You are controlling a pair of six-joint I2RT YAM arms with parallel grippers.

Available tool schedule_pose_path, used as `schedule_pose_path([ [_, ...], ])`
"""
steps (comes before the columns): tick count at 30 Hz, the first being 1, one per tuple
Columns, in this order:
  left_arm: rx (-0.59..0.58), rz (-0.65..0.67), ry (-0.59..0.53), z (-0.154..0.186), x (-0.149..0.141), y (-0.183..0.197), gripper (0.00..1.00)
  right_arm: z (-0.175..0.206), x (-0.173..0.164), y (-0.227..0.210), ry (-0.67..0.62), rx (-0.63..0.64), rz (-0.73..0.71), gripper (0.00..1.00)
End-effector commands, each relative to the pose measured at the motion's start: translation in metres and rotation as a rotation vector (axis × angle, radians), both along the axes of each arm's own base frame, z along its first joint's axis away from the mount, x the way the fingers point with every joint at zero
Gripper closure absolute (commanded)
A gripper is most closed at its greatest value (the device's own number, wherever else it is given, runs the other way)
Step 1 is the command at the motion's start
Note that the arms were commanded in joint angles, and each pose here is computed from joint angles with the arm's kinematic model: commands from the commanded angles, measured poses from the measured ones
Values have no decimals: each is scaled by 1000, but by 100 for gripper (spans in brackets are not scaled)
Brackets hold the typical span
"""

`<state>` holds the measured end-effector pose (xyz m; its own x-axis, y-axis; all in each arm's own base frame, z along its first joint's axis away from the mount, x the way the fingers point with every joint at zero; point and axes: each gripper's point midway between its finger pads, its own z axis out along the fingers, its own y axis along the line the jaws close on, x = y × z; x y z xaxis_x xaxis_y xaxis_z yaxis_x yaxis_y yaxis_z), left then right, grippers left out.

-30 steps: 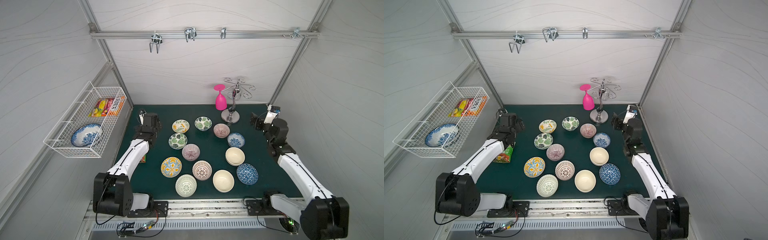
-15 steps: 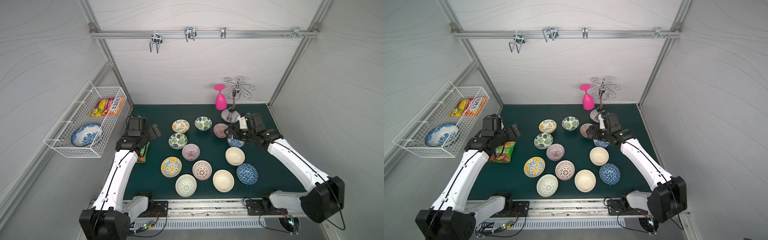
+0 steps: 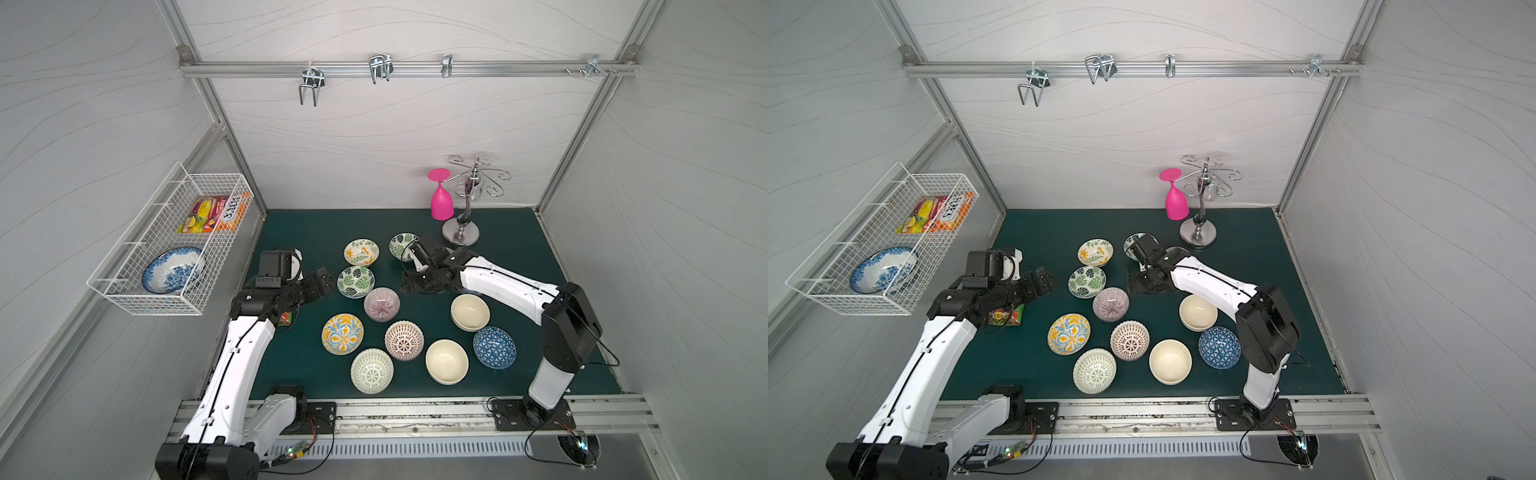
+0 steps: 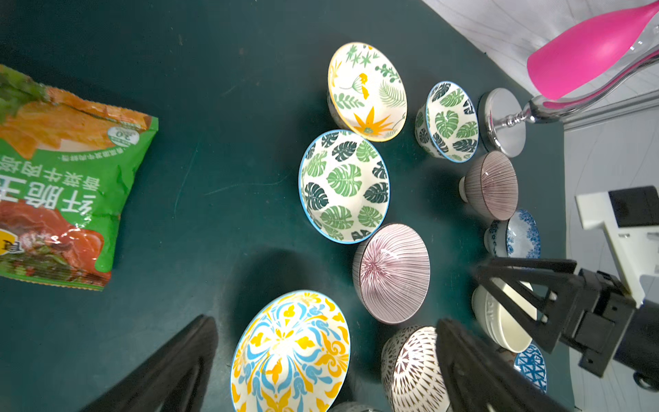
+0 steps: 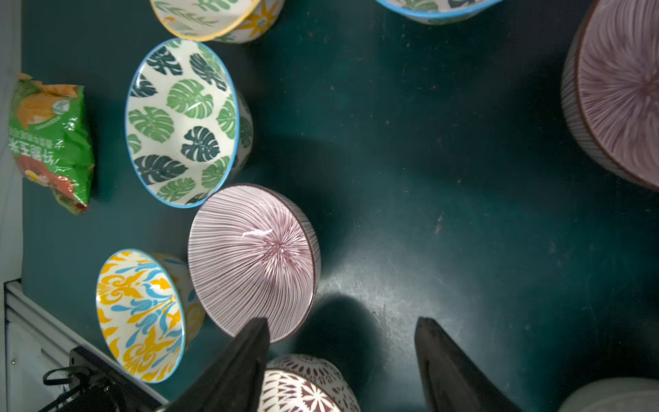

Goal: Stack the bowls
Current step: Pick up the bowl from the center of the board.

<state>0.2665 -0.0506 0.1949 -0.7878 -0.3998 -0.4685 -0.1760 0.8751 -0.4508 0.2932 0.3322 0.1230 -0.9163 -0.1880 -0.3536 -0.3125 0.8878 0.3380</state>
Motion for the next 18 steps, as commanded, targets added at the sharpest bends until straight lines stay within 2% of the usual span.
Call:
schedule_pose_path([
  [1, 26, -56, -35, 3, -8, -9, 0, -4, -5, 9, 52, 9, -9, 35],
  [8, 87, -103, -32, 1, -16, -21, 1, -29, -4, 18, 92, -14, -12, 42],
  [10, 89, -100, -32, 1, -16, -20, 1, -33, -4, 22, 99, -21, -7, 43],
  [14, 82, -104, -26, -1, -16, -22, 0, -44, -8, 29, 115, -41, 12, 51],
  [18, 111, -68, -23, -2, -15, -14, 0, -54, -9, 30, 135, -51, 12, 52],
])
